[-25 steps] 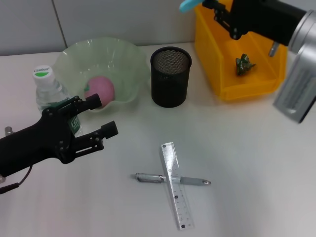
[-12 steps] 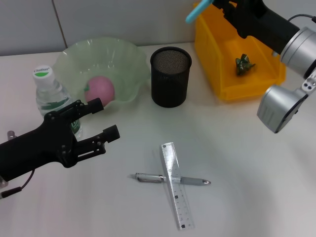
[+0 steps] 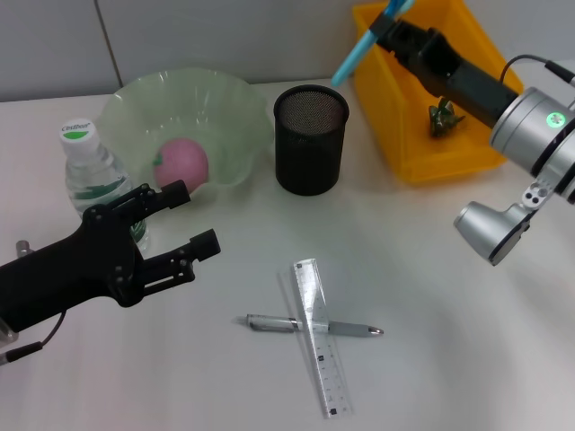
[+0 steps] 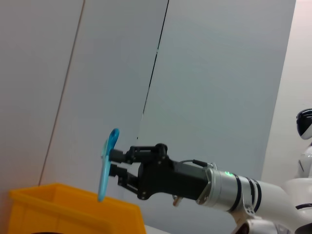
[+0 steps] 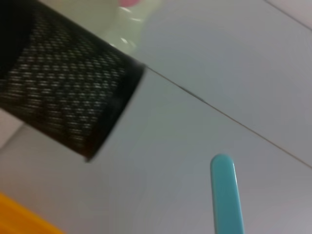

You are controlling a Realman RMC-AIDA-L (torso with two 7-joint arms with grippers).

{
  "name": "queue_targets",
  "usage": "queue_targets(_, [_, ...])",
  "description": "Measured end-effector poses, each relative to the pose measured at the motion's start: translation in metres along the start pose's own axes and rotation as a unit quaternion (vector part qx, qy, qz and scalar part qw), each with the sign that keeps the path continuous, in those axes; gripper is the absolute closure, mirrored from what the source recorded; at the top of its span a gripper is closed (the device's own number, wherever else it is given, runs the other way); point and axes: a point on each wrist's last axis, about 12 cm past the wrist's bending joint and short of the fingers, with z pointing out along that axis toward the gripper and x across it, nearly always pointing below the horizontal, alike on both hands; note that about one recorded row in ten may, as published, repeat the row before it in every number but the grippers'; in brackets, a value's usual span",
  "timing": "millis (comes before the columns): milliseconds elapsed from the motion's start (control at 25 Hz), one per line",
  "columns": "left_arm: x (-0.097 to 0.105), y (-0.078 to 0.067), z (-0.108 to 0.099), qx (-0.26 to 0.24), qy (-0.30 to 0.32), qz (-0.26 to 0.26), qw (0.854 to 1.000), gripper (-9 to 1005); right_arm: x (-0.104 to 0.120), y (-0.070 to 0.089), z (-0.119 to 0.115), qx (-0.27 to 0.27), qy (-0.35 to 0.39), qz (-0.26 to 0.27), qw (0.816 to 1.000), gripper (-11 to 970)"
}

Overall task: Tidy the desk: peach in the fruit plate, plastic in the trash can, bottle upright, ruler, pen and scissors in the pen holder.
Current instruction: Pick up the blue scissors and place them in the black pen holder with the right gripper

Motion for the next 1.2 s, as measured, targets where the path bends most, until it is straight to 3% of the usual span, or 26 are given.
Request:
queue_targets(440, [0.003, 0.0, 0.004, 0.001, -0.002, -0.002, 1.0, 167, -0.004, 0.0, 0.013, -0.004, -0.015, -0.111, 0.994, 685])
queue_targets(760, [0.004, -0.001, 0.003, 0.001, -0.002, -0.001, 1.0, 169, -0.008, 0.006, 0.023, -0.02, -0.036, -0.211, 0.977, 668])
queue_targets(1200, [0.007, -0.003, 0.001, -0.001, -0.003, 0.004, 1.0, 173, -0.019, 0.007, 0.025, -0.024, -0.058, -0.22, 0.973, 644])
